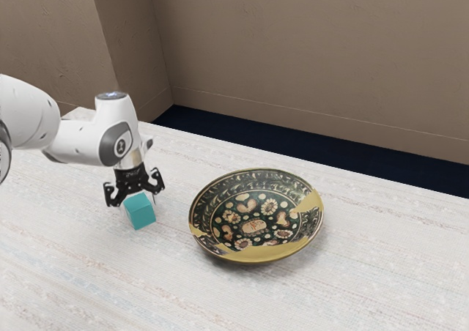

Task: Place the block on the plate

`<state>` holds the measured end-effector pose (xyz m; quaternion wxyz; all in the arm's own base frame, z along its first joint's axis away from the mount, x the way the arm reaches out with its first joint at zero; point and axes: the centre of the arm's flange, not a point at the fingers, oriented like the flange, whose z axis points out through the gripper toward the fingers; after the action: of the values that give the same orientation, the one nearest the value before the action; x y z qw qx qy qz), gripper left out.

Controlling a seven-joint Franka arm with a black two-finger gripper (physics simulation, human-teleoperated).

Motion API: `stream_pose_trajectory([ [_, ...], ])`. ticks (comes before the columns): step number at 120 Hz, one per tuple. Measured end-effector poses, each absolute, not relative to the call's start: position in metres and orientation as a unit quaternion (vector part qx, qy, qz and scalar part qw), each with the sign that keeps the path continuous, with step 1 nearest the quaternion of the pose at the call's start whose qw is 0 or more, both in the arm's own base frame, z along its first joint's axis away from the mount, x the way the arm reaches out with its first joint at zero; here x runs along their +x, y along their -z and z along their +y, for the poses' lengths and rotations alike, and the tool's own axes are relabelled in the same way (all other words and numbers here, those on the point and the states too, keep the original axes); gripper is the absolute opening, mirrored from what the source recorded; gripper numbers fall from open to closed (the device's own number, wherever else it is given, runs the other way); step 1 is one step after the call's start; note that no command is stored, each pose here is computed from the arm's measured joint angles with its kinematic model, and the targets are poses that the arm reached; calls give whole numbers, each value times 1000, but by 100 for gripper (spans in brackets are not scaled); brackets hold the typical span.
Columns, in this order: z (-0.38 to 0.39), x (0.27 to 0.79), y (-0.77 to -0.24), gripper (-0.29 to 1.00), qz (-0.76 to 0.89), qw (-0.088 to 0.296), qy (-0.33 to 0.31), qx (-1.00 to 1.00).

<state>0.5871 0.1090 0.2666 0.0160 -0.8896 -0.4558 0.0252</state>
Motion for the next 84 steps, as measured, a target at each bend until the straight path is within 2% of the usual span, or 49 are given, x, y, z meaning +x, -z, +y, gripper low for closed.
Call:
stream_pose_trajectory([
  [20, 109, 587, -264, 69, -453, 11, -28, -891],
  [51, 109, 587, -265, 47, -446, 9, -28, -895],
  [84, 108, 588, -273, 42, -441, 6, -23, -897],
])
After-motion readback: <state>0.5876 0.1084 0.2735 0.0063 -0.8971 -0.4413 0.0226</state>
